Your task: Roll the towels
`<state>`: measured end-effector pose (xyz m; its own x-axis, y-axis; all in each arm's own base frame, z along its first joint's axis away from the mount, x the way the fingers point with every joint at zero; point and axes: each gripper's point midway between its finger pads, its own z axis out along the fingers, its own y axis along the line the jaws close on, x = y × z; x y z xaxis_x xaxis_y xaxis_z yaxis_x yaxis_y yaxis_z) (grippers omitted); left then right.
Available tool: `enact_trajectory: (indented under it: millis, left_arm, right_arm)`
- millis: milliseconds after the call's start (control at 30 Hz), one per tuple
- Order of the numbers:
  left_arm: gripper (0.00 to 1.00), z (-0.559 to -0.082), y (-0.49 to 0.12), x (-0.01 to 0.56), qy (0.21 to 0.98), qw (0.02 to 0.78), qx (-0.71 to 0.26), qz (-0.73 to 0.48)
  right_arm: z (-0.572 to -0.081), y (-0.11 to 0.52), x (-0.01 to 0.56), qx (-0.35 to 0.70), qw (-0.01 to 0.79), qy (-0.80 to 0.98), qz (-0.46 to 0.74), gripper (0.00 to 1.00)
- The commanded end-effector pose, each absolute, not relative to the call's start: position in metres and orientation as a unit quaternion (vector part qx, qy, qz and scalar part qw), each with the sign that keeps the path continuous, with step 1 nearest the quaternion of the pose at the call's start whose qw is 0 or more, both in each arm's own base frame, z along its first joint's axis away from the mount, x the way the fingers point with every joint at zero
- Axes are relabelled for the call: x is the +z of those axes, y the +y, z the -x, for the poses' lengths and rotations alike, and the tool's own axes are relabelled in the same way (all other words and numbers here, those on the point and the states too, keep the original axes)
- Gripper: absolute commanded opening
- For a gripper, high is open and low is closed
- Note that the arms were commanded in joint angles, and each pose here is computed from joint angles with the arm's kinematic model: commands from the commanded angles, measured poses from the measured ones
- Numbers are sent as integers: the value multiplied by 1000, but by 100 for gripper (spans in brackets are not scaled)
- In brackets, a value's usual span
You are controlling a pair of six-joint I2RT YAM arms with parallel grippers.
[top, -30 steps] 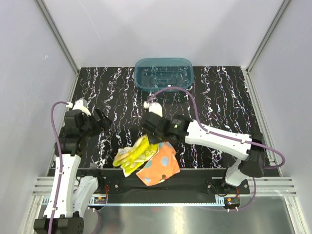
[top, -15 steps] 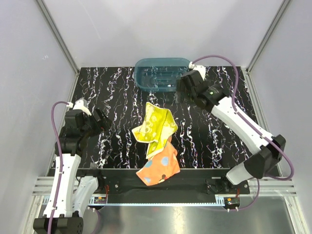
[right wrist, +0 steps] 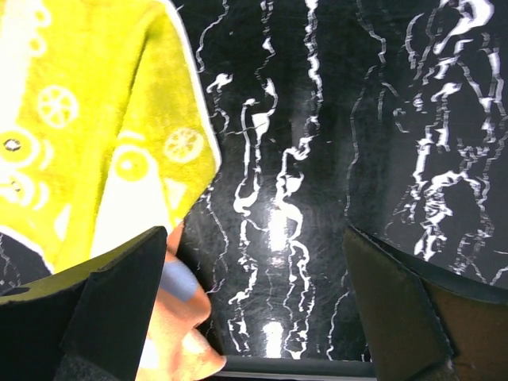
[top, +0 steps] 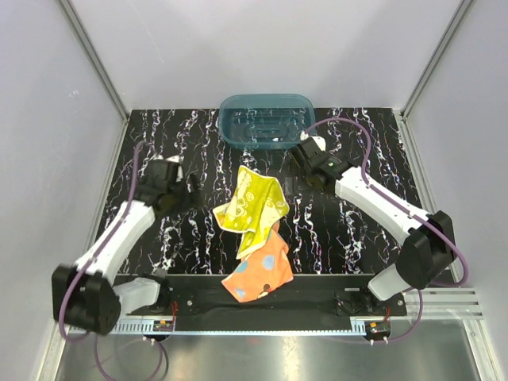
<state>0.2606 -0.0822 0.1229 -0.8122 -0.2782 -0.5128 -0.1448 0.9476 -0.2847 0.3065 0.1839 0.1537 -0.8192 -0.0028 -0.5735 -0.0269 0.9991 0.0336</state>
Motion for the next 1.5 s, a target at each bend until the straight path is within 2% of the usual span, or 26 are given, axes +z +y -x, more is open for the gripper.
enact_trajectory:
  millis: [0, 233, 667, 833, 1000, 1033, 1100, 1200, 1233, 1300, 1400, 1467]
  left_arm:
    - [80, -292, -99, 125, 945, 292, -100, 110]
    - [62, -323, -133, 97, 960, 261, -65, 81]
    - [56, -327, -141, 38, 978, 192, -9, 82]
    - [46, -318, -138, 24, 981, 176, -6, 83]
    - [43, -309, -138, 10, 984, 163, -10, 74]
    - [39, -307, -138, 8, 984, 161, -10, 72]
    - [37, -308, -139, 8, 984, 162, -11, 71]
    - [22, -310, -141, 9, 984, 163, -17, 67]
    - [12, -310, -142, 9, 985, 161, -21, 63]
    - [0, -310, -144, 9, 985, 161, -24, 61]
    - [0, -314, -145, 18, 982, 175, -34, 63]
    - [0, -319, -139, 32, 977, 196, -37, 79]
  right_arm:
    - [-305, 199, 160, 62, 307, 950, 6, 100]
    - [-295, 203, 153, 81, 287, 954, 15, 100]
    - [-286, 185, 159, 57, 298, 952, 37, 100]
    - [-285, 185, 160, 60, 296, 952, 38, 100]
    - [-283, 182, 158, 56, 293, 954, 38, 100]
    - [-282, 182, 157, 55, 292, 954, 36, 100]
    - [-281, 181, 157, 54, 290, 955, 35, 100]
    - [-279, 180, 158, 56, 288, 955, 32, 100]
    - [-278, 182, 159, 62, 287, 956, 31, 100]
    - [-276, 183, 160, 67, 285, 956, 27, 100]
    - [-268, 195, 158, 102, 264, 959, 25, 97]
    - [-254, 226, 156, 176, 233, 955, 45, 92]
